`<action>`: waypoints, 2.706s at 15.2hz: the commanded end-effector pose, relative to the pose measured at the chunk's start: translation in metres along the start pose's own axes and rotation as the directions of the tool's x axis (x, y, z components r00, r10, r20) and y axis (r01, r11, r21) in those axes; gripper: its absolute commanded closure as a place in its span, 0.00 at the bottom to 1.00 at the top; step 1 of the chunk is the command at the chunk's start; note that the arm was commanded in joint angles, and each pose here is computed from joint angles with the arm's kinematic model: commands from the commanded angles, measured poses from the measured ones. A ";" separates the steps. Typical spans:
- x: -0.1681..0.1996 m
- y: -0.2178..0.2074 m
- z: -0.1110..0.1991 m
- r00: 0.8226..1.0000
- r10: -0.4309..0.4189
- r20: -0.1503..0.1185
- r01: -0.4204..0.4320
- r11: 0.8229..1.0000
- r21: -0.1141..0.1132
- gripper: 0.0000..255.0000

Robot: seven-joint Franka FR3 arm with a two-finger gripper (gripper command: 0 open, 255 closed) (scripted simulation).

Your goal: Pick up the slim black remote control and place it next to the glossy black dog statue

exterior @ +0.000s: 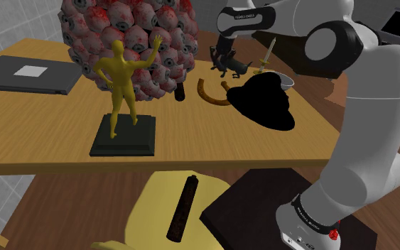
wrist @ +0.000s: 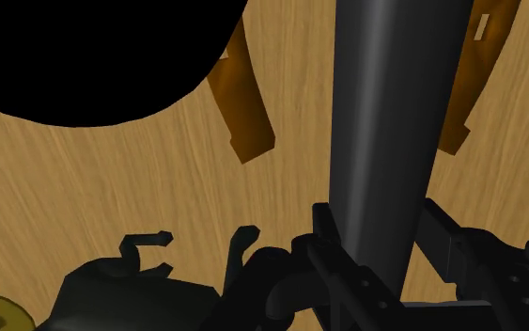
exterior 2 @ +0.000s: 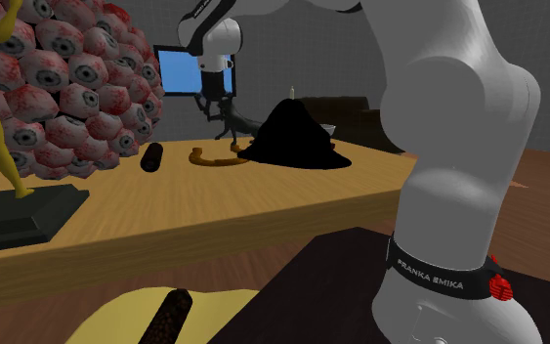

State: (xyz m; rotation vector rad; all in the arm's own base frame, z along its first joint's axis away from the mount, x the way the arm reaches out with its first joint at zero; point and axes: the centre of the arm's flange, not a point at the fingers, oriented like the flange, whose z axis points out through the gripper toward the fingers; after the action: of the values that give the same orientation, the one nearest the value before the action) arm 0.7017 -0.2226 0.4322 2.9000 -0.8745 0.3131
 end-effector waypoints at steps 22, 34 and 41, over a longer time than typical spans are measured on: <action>-0.025 -0.004 0.108 1.000 0.000 -0.001 0.000 1.000 0.000 1.00; -0.025 -0.004 0.095 1.000 0.000 -0.001 0.000 1.000 0.000 0.00; -0.025 -0.004 0.058 1.000 0.000 -0.001 0.000 1.000 0.000 0.00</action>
State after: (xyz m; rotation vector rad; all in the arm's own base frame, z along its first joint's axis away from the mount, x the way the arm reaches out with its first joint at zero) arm 0.6936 -0.2149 0.3694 2.8999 -0.8746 0.3148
